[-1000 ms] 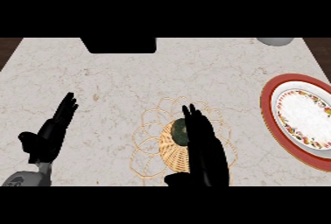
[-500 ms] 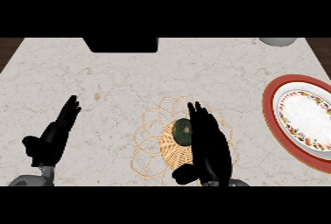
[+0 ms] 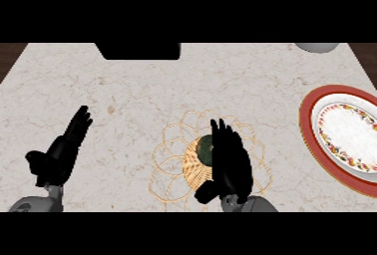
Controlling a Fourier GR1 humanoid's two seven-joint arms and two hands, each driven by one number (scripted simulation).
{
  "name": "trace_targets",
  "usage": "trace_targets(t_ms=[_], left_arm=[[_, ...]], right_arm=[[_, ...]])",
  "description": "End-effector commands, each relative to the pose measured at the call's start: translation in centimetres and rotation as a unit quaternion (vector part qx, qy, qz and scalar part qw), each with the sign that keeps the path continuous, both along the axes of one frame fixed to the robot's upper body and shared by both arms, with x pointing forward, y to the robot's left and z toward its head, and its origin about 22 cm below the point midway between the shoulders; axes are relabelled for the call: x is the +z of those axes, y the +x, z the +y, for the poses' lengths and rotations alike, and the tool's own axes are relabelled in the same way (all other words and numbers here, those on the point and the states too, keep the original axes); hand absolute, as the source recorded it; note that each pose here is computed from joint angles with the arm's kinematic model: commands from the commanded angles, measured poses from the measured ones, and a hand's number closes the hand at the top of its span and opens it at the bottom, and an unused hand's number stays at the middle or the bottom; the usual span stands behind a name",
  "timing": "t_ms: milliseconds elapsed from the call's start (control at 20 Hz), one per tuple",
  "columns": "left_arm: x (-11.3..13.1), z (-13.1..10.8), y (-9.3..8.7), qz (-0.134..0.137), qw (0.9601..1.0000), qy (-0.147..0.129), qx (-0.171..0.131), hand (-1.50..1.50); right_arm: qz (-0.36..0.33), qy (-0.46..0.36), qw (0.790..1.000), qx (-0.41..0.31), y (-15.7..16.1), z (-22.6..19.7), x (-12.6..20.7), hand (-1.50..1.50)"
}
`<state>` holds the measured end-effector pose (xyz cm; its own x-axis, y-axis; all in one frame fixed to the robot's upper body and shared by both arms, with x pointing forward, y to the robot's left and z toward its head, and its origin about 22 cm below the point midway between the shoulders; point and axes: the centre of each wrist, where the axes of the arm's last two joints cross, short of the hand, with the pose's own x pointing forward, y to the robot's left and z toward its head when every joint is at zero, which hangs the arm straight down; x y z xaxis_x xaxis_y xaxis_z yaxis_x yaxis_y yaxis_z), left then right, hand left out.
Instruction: Pick the squash from the placemat and place it in the plate
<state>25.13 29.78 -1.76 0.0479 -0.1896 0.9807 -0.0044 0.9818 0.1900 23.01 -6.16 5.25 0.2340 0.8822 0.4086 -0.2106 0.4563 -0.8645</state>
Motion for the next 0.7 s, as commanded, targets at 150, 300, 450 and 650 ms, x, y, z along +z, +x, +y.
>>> trace_targets(t_ms=[150,300,450,650], left_arm=[[-1.8,2.8,-1.2,0.004,1.0000,-0.005,0.002,0.00],[0.7,1.8,-1.1,-0.006,1.0000,0.004,-0.001,0.00],[0.3,-1.6,1.9,-0.006,0.9999,-0.010,-0.003,0.00],[-1.0,1.2,-0.3,0.006,1.0000,0.001,0.000,0.00]], right_arm=[[0.019,-0.026,0.999,-0.026,2.3,0.3,-2.2,-1.50],[0.017,-0.021,0.999,-0.025,2.0,-0.1,-4.1,-1.50],[0.044,-0.007,0.998,0.039,1.8,0.1,-2.4,1.50],[0.026,-0.010,0.999,0.041,3.6,-1.4,-5.7,1.50]])
